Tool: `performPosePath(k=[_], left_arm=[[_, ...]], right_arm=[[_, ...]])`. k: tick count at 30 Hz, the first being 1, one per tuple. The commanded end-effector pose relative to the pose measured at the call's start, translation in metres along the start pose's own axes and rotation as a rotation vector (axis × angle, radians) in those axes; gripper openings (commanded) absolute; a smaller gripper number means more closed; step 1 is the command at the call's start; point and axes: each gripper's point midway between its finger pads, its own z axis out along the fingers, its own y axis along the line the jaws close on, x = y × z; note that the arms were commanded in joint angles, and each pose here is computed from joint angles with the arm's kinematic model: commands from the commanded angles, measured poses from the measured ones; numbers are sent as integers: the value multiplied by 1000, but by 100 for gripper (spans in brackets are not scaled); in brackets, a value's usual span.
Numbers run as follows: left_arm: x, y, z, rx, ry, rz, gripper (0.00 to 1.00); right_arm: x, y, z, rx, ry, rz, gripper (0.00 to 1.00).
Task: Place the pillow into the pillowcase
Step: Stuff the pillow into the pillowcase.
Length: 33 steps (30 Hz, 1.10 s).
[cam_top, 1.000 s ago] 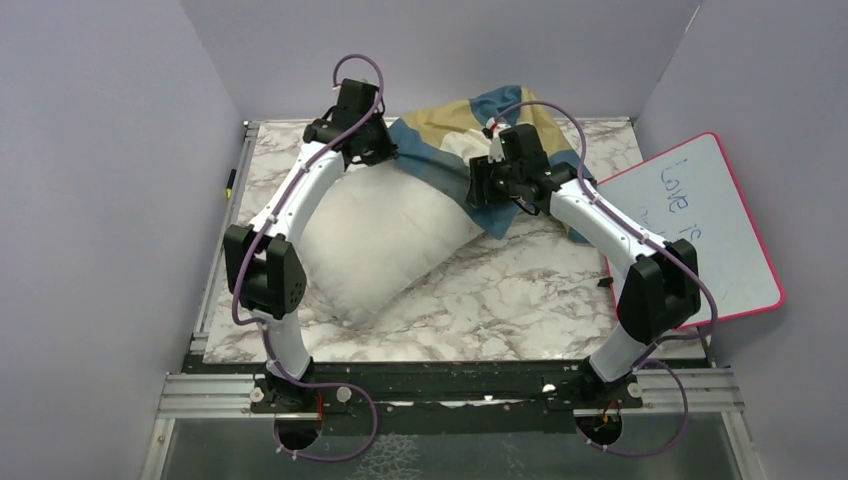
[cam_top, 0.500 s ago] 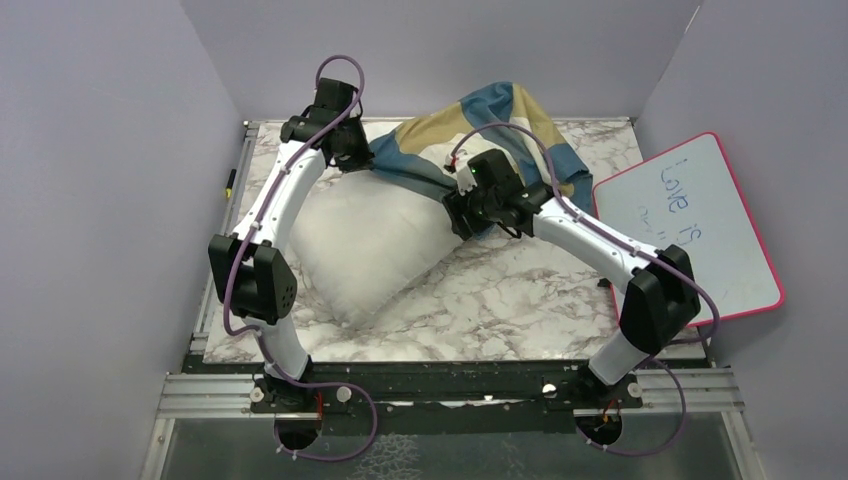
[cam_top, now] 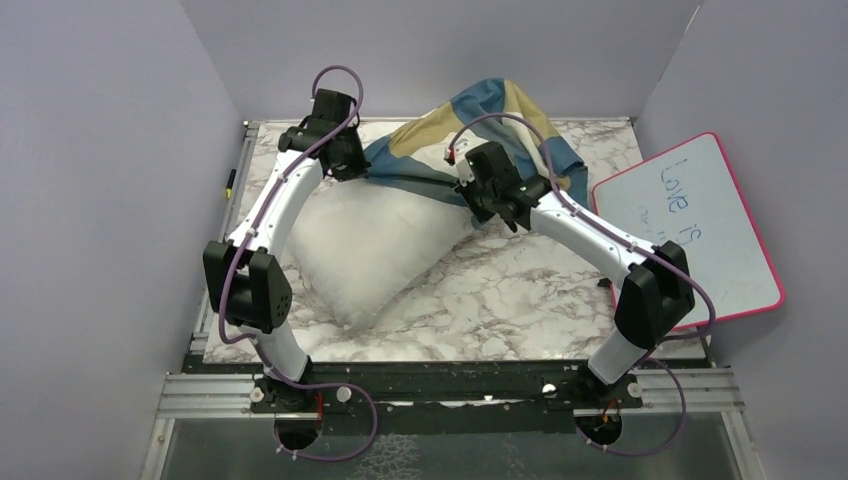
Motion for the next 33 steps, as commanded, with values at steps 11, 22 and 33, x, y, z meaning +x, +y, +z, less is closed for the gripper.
performPosePath(k=[11,22,33], left_arm=[[13,52,-6,-124,-64,-71,0],[9,73,-7,-218,-116,-98,0],[-7,65,-84,-208,-263,-384,97]], right_arm=[[-63,163,-78,-916,-260,578,0],[-80,191,-62,-924,-226,582,0],[-60,181,-41,-788,-178,536,0]])
